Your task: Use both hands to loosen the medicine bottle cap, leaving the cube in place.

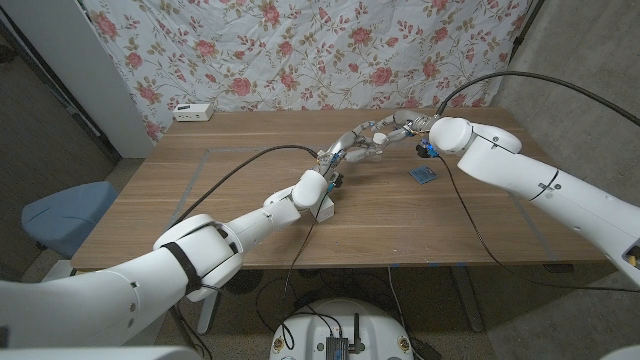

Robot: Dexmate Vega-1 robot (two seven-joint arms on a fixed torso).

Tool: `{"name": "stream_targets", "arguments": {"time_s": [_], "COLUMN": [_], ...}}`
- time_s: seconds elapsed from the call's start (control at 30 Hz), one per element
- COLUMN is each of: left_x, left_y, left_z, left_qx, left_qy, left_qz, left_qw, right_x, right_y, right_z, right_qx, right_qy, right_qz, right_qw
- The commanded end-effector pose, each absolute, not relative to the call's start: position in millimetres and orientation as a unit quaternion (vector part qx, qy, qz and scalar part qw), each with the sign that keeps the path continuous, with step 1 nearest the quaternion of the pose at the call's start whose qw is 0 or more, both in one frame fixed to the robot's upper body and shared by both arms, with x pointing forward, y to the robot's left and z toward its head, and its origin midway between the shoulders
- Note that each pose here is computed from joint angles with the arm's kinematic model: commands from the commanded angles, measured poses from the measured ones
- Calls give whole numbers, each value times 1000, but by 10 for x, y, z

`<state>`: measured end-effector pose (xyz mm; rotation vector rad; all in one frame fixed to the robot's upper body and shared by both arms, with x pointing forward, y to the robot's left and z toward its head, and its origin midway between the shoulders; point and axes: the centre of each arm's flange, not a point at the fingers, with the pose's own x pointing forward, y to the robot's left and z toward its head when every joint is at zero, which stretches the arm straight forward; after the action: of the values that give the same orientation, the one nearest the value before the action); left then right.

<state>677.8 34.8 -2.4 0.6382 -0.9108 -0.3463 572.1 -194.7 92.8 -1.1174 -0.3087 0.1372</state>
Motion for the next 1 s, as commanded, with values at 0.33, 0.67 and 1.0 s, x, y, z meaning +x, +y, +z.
{"name": "stream_targets", "arguments": {"time_s": [0.33, 0.67, 1.0], "left_x": [6763, 6748, 6743], "left_y": [356, 360, 355], "left_z": [-17, 3, 25], "left_qx": [299, 302, 304], "left_qy": [-435, -438, -441], "left_qz": [-163, -162, -162], "left_qw": [833, 831, 829], "right_x": [5657, 5664, 5667], "right_y": [-1964, -1935, -1935], "right_z": [997, 1015, 1040], "right_qx": [-527, -536, -541], "right_qy": [-141, -126, -123], "right_qz": [74, 53, 40], "right_qw": [835, 833, 831]}}
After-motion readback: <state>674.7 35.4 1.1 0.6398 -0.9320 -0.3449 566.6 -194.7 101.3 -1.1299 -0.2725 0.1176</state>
